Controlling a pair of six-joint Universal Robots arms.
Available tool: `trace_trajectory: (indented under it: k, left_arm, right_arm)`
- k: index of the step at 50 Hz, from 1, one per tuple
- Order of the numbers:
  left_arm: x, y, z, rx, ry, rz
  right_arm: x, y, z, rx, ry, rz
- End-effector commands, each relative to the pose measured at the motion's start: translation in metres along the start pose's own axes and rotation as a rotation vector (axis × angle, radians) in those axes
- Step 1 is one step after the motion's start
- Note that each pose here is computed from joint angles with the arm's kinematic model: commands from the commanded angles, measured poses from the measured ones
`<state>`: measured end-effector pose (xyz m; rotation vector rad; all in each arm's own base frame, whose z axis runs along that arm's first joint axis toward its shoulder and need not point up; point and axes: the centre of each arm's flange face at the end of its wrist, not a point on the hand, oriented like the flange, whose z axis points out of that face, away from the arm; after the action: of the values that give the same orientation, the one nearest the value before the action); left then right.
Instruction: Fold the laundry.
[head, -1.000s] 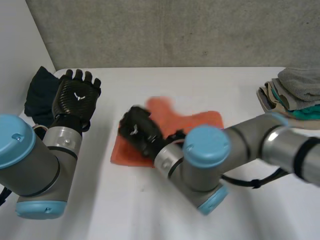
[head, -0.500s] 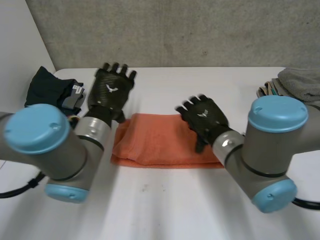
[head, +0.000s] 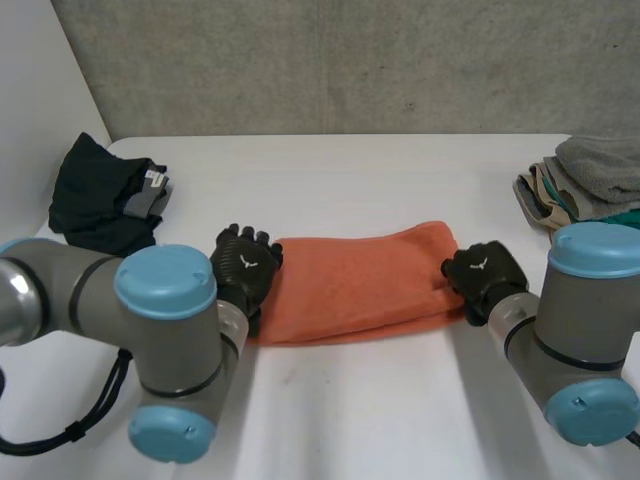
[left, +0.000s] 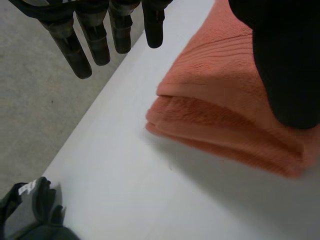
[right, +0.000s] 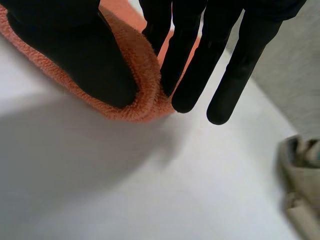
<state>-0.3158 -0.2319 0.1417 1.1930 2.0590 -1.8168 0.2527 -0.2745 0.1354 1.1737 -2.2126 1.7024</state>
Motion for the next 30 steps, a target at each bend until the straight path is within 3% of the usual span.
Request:
trace_trajectory:
  k: [1,4,9,16,20,25,30]
  left_arm:
    - [-0.012,-0.029,-0.036,0.089,-0.012,-0.033]
    - [-0.027,-0.042,-0.048,0.132,-0.046,-0.053]
    - [-0.045,-0.048,-0.055,0.147,-0.094,-0.065]
    - [-0.071,-0.032,-0.044,0.092,-0.168,-0.086]
    - [-0.075,-0.031,-0.039,0.096,-0.178,-0.099]
    - [-0.079,-0.044,-0.025,0.161,-0.2,-0.16]
    - [-0.07,-0.061,-0.007,0.245,-0.162,-0.22]
  right_arm:
    - [0.014,-0.023,0.0,0.06,0.102,-0.242]
    - [0.003,-0.051,0.0,0.161,0.11,-0.318]
    - [-0.075,-0.107,-0.028,0.442,-0.049,-0.379]
    - [-0.156,-0.088,-0.04,0.576,-0.359,-0.443]
    - [-0.156,-0.085,-0.037,0.544,-0.355,-0.42]
    - [-0.121,-0.105,-0.035,0.527,-0.287,-0.198]
    - [-0.045,-0.12,-0.03,0.462,-0.196,0.22]
